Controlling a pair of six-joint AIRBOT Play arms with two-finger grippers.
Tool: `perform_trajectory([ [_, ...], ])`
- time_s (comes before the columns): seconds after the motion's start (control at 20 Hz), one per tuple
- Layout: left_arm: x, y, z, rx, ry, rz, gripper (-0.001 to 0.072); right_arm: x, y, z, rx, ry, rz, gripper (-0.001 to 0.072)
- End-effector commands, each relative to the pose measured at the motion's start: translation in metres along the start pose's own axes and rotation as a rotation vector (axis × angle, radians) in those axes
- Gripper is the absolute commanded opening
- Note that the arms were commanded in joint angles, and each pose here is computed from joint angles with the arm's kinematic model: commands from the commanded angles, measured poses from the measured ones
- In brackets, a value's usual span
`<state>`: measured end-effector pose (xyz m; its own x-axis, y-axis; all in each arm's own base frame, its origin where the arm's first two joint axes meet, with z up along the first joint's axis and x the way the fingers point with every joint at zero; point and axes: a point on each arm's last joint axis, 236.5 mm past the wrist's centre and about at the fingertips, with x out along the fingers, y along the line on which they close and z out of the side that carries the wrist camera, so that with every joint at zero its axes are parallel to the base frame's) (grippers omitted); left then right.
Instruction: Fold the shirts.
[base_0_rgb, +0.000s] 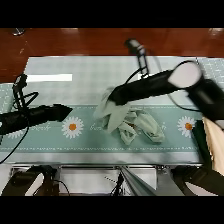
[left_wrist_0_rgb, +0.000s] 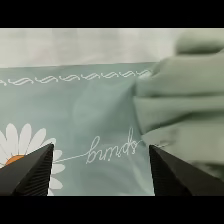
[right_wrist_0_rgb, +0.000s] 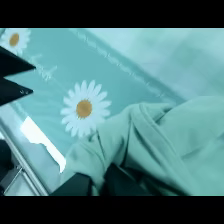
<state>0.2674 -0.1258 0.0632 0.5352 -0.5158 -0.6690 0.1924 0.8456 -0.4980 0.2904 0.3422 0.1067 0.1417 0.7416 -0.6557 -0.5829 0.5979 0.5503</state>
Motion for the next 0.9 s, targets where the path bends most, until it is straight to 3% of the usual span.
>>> perform_trajectory([
  [0.0, 0.0, 0.001, 0.0, 0.004, -0.002, 0.004, 0.0703, 0.069, 0.009, -0.036, 0.11, 0.112, 0.056, 0.0461],
  [0.05, 0.0, 0.001, 0.0, 0.004, 0.0, 0.003, 0.0702, 0.072, 0.009, -0.035, 0.124, 0.112, 0.067, 0.0638],
  [0.25, 0.0, -0.002, -0.011, 0.005, 0.047, -0.007, 0.0703, 0.004, -0.041, 0.01, 0.177, 0.021, 0.011, 0.0631],
  [0.4, -0.007, -0.011, -0.055, -0.014, 0.235, -0.045, 0.0703, -0.108, -0.123, 0.019, 0.252, -0.088, -0.194, 0.063],
  [0.6, -0.017, -0.012, -0.139, -0.153, 0.552, -0.066, 0.0702, -0.223, -0.223, -0.073, 0.478, -0.11, -0.56, 0.0629],
  [0.75, 0.009, -0.005, -0.191, -0.251, 0.617, -0.076, 0.0702, -0.212, -0.244, -0.15, 0.724, -0.173, -0.547, 0.0619],
  [0.85, 0.033, -0.027, -0.173, -0.255, 0.475, -0.203, 0.0702, -0.178, -0.241, -0.184, 0.812, -0.179, -0.487, 0.0619],
])
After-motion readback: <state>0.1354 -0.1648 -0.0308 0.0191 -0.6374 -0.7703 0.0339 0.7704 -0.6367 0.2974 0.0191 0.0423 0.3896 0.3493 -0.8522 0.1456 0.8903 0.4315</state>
